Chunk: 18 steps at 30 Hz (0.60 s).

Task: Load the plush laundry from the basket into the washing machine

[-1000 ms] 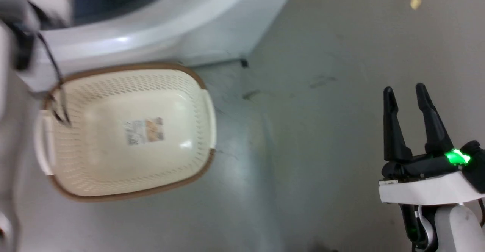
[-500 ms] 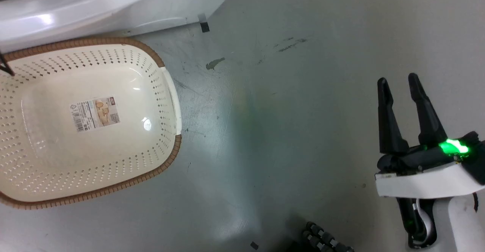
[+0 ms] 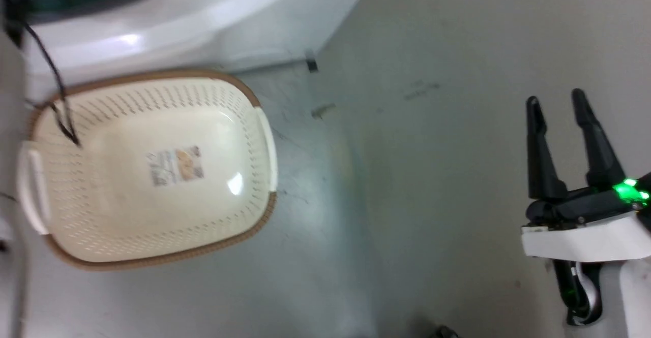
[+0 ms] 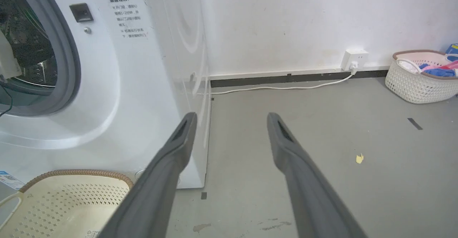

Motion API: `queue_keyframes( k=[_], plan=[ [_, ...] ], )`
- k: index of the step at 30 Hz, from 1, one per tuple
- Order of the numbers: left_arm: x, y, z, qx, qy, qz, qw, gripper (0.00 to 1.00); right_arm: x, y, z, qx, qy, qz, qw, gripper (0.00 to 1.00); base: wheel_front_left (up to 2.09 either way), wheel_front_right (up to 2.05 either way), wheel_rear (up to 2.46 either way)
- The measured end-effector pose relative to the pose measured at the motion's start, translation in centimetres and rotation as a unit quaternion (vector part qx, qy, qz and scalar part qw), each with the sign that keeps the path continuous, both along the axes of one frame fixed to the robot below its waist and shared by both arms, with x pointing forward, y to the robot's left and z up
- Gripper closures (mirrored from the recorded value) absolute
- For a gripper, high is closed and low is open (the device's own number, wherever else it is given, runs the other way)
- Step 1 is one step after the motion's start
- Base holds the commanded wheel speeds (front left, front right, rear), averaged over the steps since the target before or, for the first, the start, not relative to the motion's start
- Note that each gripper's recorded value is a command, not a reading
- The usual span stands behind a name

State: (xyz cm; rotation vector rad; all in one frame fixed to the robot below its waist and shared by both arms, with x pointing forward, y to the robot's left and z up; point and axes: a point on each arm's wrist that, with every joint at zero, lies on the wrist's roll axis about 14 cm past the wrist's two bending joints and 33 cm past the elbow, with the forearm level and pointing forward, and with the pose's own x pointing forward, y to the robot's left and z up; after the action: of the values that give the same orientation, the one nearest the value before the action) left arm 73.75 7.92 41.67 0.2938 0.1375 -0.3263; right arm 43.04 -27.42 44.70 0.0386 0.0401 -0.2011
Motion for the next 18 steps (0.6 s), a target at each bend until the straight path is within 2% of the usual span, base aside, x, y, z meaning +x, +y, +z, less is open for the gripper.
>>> queue_keyframes(
  k=[7,10,18],
  plan=[
    [-6.4,0.0,2.3,-0.013,-0.026,-0.013,1.0,0.0,-1.3,0.1,3.7,-0.037,-0.037,0.005,0.999,0.0,0.0,0.0,0.0],
    [-12.1,-0.3,5.7,-0.06,-0.053,-0.015,0.997,0.0,-2.4,1.1,5.9,-0.043,-0.063,0.023,0.997,0.0,0.0,0.0,0.0],
    [-22.2,4.2,10.2,-0.123,-0.109,0.045,0.985,0.0,-3.7,4.2,8.9,-0.029,-0.107,0.066,0.992,0.0,0.0,0.0,0.0]
  ],
)
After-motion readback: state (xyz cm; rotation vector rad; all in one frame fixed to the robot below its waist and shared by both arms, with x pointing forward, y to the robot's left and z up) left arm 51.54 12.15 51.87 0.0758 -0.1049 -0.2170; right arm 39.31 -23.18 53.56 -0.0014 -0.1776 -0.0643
